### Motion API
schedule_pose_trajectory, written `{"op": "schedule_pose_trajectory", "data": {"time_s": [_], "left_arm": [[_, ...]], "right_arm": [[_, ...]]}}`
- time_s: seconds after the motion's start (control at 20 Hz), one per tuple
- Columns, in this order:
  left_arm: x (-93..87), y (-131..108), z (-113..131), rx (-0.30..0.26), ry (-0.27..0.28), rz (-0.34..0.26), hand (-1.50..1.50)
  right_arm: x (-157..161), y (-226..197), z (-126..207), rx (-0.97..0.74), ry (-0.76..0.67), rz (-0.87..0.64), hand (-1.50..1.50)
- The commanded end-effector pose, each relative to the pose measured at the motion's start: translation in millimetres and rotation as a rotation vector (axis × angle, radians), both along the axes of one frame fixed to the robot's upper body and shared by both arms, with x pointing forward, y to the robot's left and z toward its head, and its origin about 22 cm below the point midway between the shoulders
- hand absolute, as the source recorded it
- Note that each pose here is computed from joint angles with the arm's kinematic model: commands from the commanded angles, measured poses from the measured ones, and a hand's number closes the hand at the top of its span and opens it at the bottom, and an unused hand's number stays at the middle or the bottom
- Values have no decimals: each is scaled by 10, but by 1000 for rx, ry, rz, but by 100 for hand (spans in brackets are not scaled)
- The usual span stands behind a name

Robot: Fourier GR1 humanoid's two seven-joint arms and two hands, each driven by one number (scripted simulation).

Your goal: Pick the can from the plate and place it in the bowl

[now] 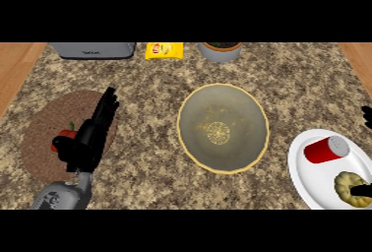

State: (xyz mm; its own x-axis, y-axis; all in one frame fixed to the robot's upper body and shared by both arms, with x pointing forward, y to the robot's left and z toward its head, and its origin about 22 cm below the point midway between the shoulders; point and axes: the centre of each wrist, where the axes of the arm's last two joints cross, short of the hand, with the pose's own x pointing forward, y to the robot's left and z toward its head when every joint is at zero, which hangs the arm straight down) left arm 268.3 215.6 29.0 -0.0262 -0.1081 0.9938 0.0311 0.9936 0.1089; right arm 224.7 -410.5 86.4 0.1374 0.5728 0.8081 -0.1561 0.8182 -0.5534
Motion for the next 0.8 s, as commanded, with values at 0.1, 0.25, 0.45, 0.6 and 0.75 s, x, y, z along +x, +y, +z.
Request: {"op": "schedule_pose_trajectory", "data": {"time_s": [0.1, 0.25, 0.45, 0.6, 0.75], "left_arm": [[112, 123, 77, 0, -7, 8, 0], [54, 194, 170, 16, -4, 16, 0], [-2, 61, 34, 6, 6, 9, 0], [-65, -108, -119, -1, 6, -1, 0], [126, -63, 36, -13, 2, 3, 0]], "right_arm": [[-108, -218, -265, 64, 6, 14, -150], [-146, -52, -128, 111, -28, 44, -150], [-138, -112, -173, 158, -52, 27, -150], [-70, -78, -120, 203, -42, 36, -150], [-47, -50, -324, 221, -13, 22, -150]]}}
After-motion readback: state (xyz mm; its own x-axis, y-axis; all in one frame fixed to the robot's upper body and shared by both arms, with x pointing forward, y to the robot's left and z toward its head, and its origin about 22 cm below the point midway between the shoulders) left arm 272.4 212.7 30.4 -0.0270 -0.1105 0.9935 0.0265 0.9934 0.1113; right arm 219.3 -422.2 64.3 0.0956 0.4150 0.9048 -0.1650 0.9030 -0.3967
